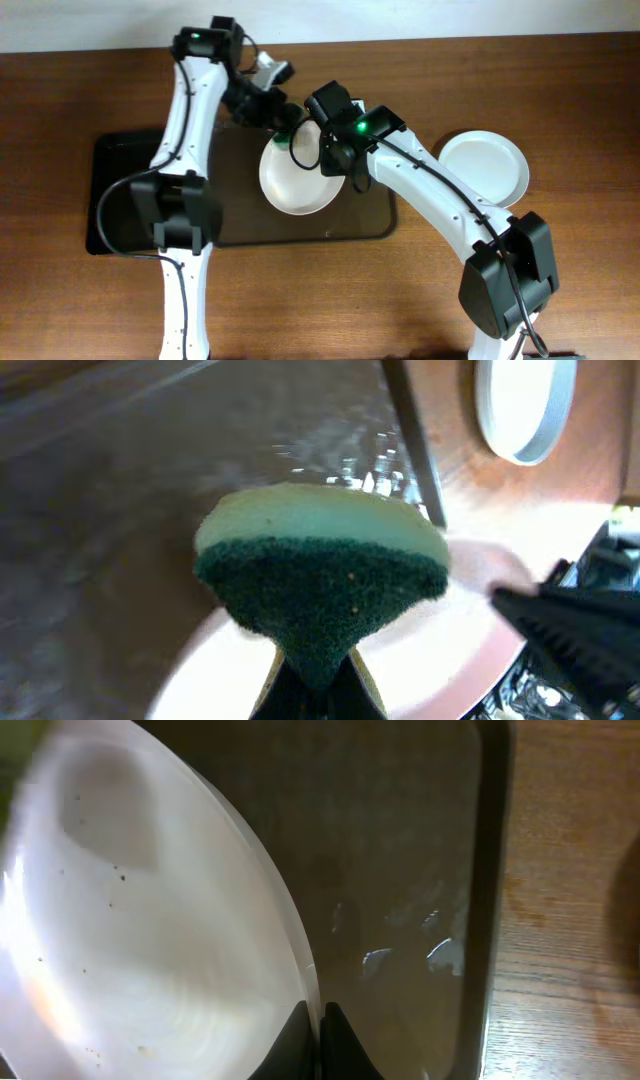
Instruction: Clean dirty plates on tray and stack at the side
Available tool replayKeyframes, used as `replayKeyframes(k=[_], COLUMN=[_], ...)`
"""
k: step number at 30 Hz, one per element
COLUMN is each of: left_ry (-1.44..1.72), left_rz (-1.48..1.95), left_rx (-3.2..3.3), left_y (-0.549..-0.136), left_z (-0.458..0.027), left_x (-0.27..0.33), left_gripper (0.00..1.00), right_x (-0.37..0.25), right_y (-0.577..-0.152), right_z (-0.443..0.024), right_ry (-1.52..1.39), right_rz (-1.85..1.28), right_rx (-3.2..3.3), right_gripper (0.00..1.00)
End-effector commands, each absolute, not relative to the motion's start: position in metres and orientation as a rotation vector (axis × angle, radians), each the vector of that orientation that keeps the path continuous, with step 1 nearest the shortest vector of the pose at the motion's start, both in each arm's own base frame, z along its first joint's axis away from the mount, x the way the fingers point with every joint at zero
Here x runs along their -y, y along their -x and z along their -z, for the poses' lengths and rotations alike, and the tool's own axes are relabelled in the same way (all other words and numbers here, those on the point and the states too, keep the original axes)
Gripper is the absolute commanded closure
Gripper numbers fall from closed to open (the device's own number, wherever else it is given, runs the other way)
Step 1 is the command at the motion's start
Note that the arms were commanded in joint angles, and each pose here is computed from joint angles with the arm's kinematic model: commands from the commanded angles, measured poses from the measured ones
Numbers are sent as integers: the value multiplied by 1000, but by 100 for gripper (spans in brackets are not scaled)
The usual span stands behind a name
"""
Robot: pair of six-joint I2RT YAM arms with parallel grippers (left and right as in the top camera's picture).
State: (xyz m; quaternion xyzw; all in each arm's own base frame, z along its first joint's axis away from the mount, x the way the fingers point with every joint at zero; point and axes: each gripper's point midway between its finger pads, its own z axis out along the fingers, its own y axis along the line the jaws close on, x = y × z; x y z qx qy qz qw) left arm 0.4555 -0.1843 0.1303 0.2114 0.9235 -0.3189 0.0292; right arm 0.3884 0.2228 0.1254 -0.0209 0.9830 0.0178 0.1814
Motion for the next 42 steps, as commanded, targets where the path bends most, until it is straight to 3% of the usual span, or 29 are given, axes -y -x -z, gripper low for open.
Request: replayKeyframes(k=[1,12,18,21,22,24,27,31,35,42], left_ry=[-715,-732,-648,-608,-592,-528,-477,-529,-528,-534], left_rz=[1060,1087,711,696,697,699,716,801,800,794], left_rx=[-2850,-2962,-3099,-3101,-3102,-3117,-3179,-3197,-3198,-3174], left_y=[-441,-418,-430,-436,-437,-440,-430,-417,-417,-422], left_z=[-127,-81,-52,-51,-51,-51,-53,-59,-59,-58], left_x=[211,234,191,180,175,163,153,157,156,157], left_gripper=[99,99,99,99,99,99,99,99,99,99], right_x=[-226,-225,-218,-217,-217,-220,-226,-223,-218,-215], right_y=[-391,-410,-414,-412,-407,-393,-369,-350,-336,-329], right_z=[-129,-150,-152,-151,-148,-134,-99,-69,-32,2], right_ry=[45,-16,-34,-33,-37,-24,-50,-88,-177,-302], right_rz=[-97,-203,-177,-170,-171,-195,-251,-247,-249,-372], right_rx=[-2770,-2730,-2717,-2724,-2750,-2835,-2991,-3081,-3112,-3230], right_gripper=[96,96,96,96,91,54,42,43,59,64])
